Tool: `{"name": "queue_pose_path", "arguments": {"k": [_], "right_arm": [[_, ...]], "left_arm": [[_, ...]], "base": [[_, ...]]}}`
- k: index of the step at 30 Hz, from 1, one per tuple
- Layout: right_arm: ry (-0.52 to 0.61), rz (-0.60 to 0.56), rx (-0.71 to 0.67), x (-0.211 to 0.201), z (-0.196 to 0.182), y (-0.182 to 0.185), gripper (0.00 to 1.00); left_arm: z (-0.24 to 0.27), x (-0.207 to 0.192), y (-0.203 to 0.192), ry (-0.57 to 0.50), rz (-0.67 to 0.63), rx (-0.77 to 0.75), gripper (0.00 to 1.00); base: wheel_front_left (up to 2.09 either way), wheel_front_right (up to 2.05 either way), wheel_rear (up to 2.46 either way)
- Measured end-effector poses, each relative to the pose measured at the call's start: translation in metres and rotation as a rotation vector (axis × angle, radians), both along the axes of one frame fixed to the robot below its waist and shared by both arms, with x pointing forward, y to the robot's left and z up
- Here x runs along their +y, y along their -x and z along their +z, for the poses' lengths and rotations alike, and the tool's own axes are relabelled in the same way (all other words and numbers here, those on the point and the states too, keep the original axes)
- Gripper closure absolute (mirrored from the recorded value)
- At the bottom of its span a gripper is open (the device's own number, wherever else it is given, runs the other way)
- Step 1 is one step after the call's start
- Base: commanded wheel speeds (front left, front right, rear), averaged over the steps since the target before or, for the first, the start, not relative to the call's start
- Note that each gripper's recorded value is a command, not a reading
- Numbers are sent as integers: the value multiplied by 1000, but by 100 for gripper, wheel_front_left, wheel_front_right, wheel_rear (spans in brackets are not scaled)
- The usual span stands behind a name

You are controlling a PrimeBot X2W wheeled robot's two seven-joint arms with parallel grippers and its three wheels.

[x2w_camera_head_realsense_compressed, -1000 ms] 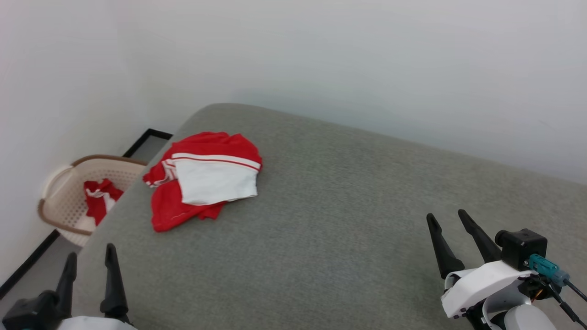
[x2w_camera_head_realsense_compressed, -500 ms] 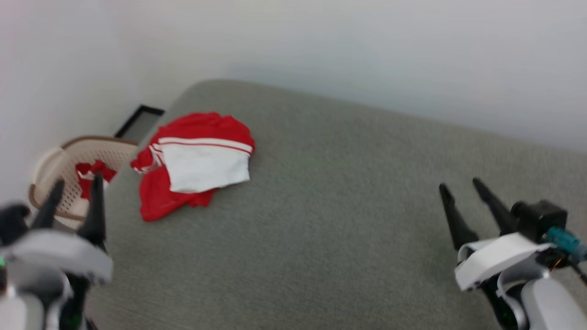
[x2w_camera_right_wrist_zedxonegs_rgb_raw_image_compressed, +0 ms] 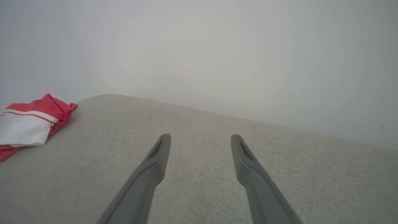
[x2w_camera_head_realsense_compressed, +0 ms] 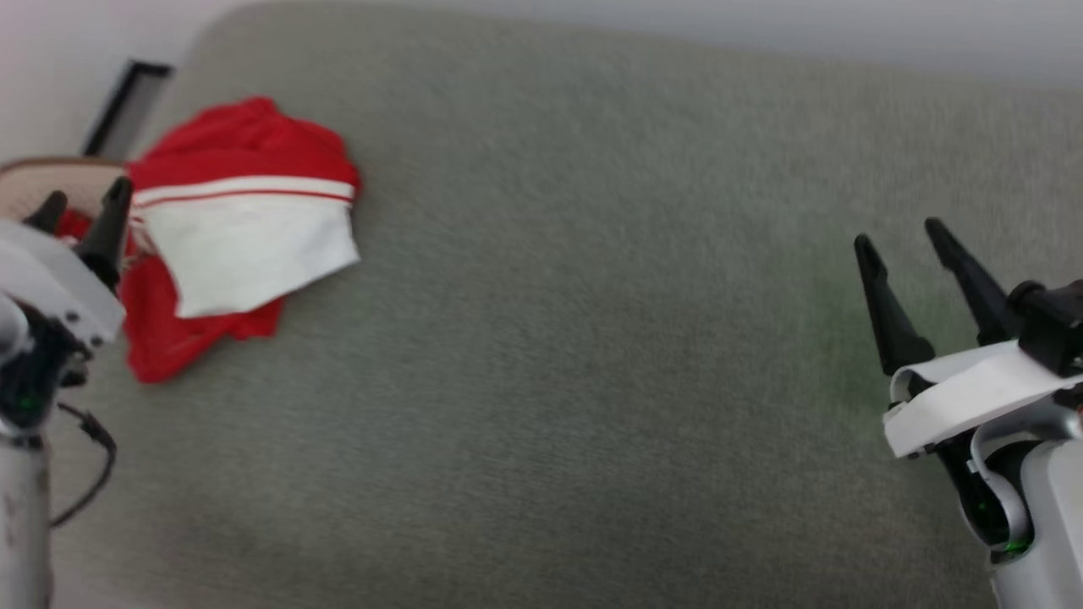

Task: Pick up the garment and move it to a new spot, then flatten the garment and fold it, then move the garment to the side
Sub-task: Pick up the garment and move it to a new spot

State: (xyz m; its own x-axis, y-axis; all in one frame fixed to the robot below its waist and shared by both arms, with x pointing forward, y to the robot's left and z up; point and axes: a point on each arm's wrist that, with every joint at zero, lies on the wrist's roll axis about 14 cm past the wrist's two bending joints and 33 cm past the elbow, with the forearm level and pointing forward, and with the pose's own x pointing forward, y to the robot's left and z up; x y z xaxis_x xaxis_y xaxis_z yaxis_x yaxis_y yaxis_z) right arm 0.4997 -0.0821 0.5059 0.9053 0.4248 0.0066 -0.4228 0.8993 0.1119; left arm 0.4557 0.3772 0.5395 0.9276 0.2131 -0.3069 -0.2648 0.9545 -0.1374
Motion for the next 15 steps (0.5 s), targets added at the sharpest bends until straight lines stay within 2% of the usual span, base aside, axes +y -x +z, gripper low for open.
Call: {"name": "queue_pose_path", "arguments": {"k": [6,15], "right_arm": [[21,-36,55,-19,-30,-13,0],[54,-78,138,-41,-71,-22,0]], "left_arm": [[-69,-5,-31,64,-10,256,0],[-161,-10,-43,105,-4,535,0]], "base": [[0,0,0],[0,0,0]]}}
